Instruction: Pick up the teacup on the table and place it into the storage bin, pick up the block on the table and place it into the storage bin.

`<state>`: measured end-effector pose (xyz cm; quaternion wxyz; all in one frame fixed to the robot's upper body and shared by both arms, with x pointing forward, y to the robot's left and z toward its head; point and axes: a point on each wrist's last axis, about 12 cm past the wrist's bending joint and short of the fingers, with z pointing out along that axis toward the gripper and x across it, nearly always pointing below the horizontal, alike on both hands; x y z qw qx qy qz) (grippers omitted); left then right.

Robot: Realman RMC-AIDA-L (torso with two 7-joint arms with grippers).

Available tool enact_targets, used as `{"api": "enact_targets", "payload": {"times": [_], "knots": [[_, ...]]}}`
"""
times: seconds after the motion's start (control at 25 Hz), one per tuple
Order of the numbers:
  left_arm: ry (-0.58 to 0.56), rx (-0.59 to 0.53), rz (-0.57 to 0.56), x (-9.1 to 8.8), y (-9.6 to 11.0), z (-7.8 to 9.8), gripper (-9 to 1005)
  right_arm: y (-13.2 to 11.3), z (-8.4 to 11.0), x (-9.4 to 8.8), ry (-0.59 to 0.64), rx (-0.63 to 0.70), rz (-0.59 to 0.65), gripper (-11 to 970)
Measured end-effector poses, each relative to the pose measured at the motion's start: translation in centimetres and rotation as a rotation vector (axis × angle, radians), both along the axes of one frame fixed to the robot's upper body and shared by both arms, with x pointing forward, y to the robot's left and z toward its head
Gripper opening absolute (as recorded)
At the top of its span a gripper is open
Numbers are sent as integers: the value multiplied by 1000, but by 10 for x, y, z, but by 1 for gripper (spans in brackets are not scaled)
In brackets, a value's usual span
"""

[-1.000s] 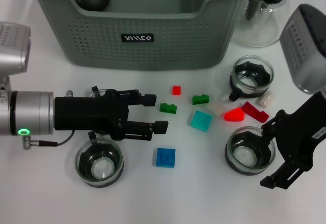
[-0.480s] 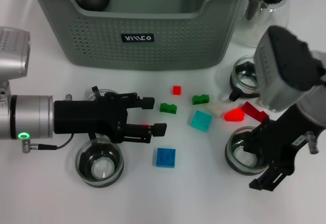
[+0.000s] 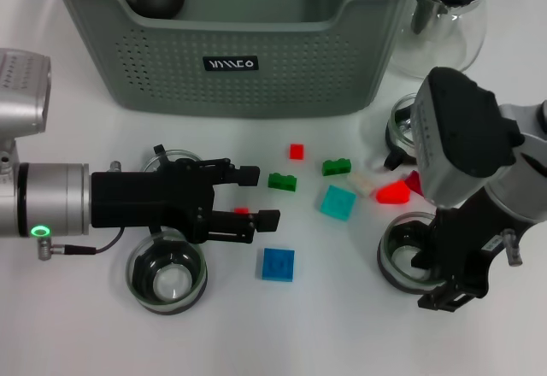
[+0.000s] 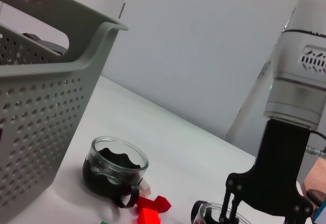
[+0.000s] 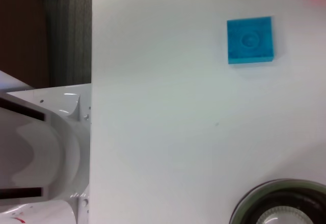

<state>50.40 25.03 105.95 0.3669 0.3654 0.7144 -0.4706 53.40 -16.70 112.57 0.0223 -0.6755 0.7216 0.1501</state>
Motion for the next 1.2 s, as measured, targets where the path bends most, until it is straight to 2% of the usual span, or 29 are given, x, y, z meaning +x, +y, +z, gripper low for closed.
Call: {"api": "enact_targets", "payload": {"times": [0.16,0.36,0.6,0.84,0.96,1.2], "knots": [[2,0,2,-1,1,-1,839,2,-3,-2,6,-13,18,659],[3,3,7,-1,1,-1,839,4,-6,-2,27,-21,9,417],[4,5,11,-2,2,-2,839,4,-7,-3,37,-25,-14,182],[4,5,9,-2,2,-2,839,2,-4,-3,42,-5,-28,110],[3,5,7,-2,3,-2,839,-1,14,0,42,55,-45,106],[-3,13,11,-1,5,-1,839,-8,72,15,36,269,-98,62]]}}
